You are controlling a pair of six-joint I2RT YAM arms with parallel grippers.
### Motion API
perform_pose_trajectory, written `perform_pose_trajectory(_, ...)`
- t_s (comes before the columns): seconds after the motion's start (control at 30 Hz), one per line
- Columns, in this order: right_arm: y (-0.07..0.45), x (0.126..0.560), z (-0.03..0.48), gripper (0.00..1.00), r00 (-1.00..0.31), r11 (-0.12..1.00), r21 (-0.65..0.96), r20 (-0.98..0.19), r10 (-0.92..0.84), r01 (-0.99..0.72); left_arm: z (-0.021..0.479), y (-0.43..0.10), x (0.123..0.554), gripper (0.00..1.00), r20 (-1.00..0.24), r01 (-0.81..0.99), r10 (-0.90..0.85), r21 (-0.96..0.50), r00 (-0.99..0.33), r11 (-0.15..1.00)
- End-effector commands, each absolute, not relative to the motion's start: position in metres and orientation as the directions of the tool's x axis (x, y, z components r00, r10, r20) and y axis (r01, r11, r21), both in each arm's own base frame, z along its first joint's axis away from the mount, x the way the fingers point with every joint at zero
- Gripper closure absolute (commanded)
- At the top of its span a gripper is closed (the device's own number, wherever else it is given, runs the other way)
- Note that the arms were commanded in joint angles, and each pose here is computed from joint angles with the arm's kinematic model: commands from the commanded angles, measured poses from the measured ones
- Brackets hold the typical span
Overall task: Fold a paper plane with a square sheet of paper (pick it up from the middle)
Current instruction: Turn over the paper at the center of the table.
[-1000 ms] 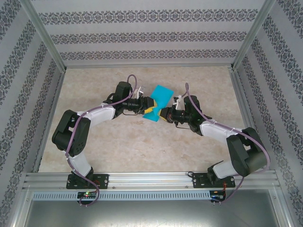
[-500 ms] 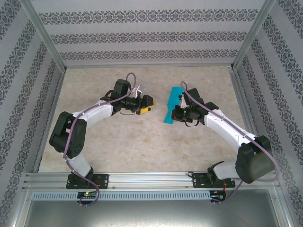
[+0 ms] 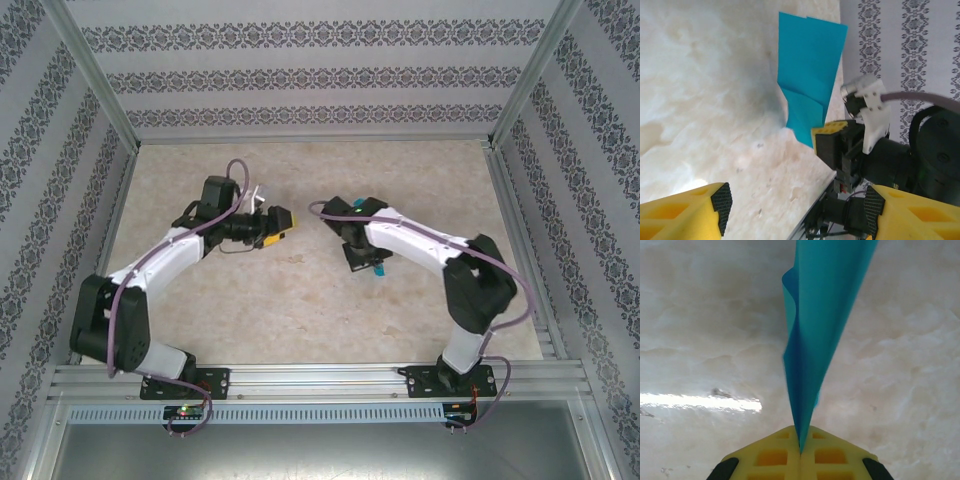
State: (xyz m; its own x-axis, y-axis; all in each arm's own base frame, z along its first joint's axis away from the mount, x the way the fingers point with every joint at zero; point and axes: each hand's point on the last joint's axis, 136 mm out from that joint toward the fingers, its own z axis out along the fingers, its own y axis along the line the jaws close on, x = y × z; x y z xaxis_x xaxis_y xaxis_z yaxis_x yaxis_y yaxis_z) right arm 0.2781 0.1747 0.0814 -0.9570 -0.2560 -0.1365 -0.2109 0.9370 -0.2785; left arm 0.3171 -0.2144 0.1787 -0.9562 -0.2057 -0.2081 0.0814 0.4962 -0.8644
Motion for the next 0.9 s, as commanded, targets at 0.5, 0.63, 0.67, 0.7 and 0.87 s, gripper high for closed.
perform_pose_trajectory(0.5, 0.298, 0.259, 0.027, 0.61, -0.953, 0.951, 0.085, -0.084, -0.292, -0.298, 0.177, -0.183, 0.244, 0.24, -0.152, 0.005, -0.241, -0.855, -0.959, 0.519)
perform_pose_trajectory(0.63, 0.302, 0.264, 0.043, 0.57, -0.960, 0.942, 0.209, -0.155, -0.233, -0.262, 0.164, -0.189, 0.250, 0.24, -0.103, -0.032, -0.251, -0.875, -0.963, 0.483)
perform_pose_trajectory(0.67, 0.301, 0.264, 0.047, 0.56, -0.963, 0.937, 0.246, -0.168, -0.212, -0.249, 0.162, -0.189, 0.253, 0.24, -0.103, -0.035, -0.253, -0.872, -0.962, 0.489)
perform_pose_trajectory(0.7, 0.300, 0.265, 0.050, 0.56, -0.965, 0.931, 0.279, -0.178, -0.191, -0.236, 0.162, -0.189, 0.255, 0.24, -0.109, -0.032, -0.254, -0.870, -0.961, 0.492)
perform_pose_trajectory(0.87, 0.279, 0.270, 0.076, 0.55, -0.963, 0.908, 0.369, -0.246, -0.110, -0.198, 0.166, -0.194, 0.272, 0.25, -0.136, -0.008, -0.243, -0.859, -0.961, 0.513)
